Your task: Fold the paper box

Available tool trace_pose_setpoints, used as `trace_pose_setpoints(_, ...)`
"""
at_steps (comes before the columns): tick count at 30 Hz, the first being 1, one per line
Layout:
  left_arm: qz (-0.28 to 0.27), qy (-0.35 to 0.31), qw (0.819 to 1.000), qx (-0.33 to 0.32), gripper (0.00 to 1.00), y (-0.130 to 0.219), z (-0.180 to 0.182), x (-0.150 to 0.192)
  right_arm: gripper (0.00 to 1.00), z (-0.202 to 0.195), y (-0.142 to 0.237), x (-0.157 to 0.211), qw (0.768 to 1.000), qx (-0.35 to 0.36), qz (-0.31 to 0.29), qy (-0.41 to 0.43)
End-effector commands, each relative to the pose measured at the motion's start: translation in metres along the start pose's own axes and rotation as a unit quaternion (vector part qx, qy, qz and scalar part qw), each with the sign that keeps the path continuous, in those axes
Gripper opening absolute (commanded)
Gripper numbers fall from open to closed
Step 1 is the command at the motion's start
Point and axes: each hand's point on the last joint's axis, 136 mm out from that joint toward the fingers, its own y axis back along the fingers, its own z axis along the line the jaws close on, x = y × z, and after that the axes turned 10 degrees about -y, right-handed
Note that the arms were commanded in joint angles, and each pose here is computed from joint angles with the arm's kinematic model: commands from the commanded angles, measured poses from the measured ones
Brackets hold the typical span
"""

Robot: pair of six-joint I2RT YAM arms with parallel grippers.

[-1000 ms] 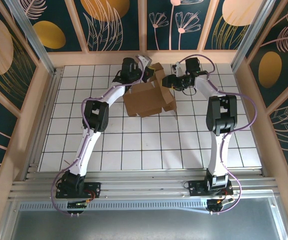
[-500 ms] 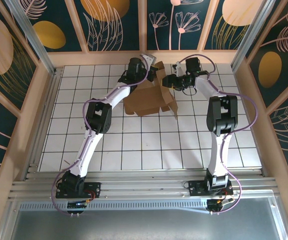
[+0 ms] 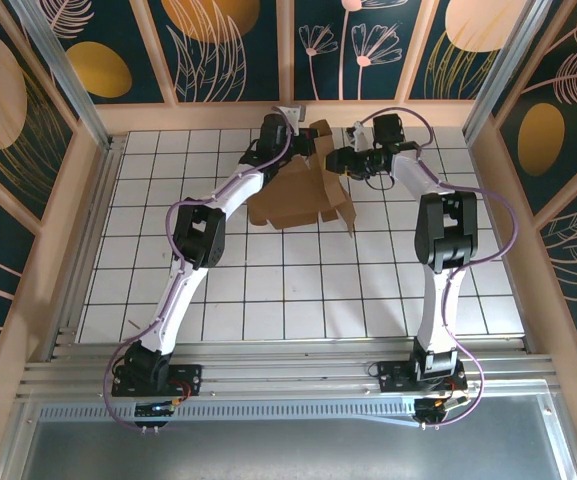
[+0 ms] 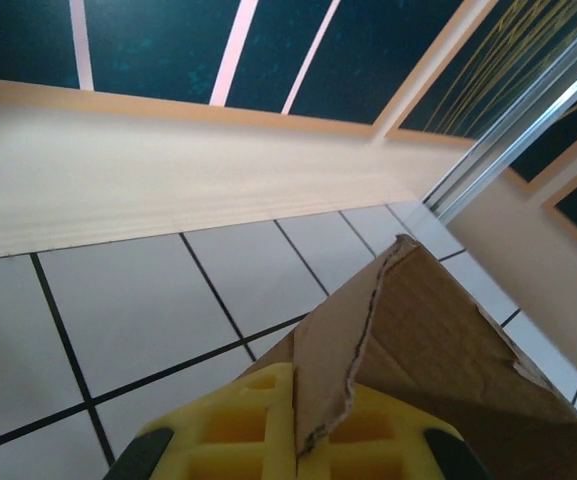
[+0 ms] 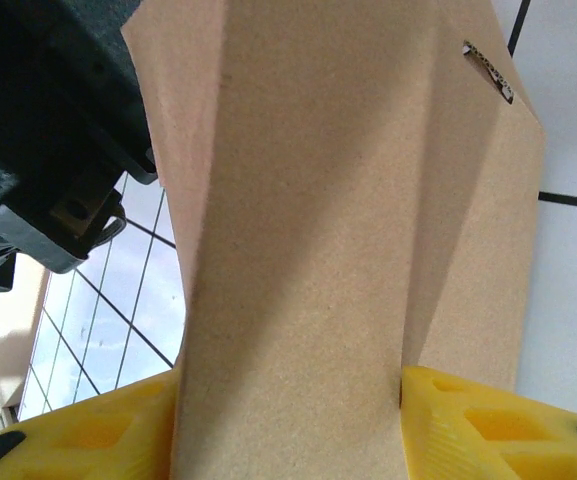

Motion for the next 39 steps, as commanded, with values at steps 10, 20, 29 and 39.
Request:
trace_pose_setpoints(10, -0.017, -0.056, 0.998, 0.024, 0.0, 0.026, -0.057, -0.027, 0.54, -0.035, -0.017, 0.018, 0.997, 0.052, 0.02, -0.048)
trace_pose_setpoints(20, 0.026, -0.021, 0.999, -0.002, 0.0, 0.054, -0.049, 0.007, 0.53, -0.047, -0.018, 0.016, 0.995, 0.074, 0.016, -0.07)
trace_pose_setpoints(29, 0.012, -0.01, 0.995, 0.1, 0.0, 0.067, -0.085, 0.036, 0.51, -0.038, -0.023, 0.016, 0.997, 0.053, 0.03, -0.055)
trace_pose_setpoints(39, 0.011, -0.104, 0.969, 0.222, 0.41, 0.083, -0.122, 0.055, 0.51, -0.031, -0.032, 0.02, 0.997, 0.049, 0.05, -0.036)
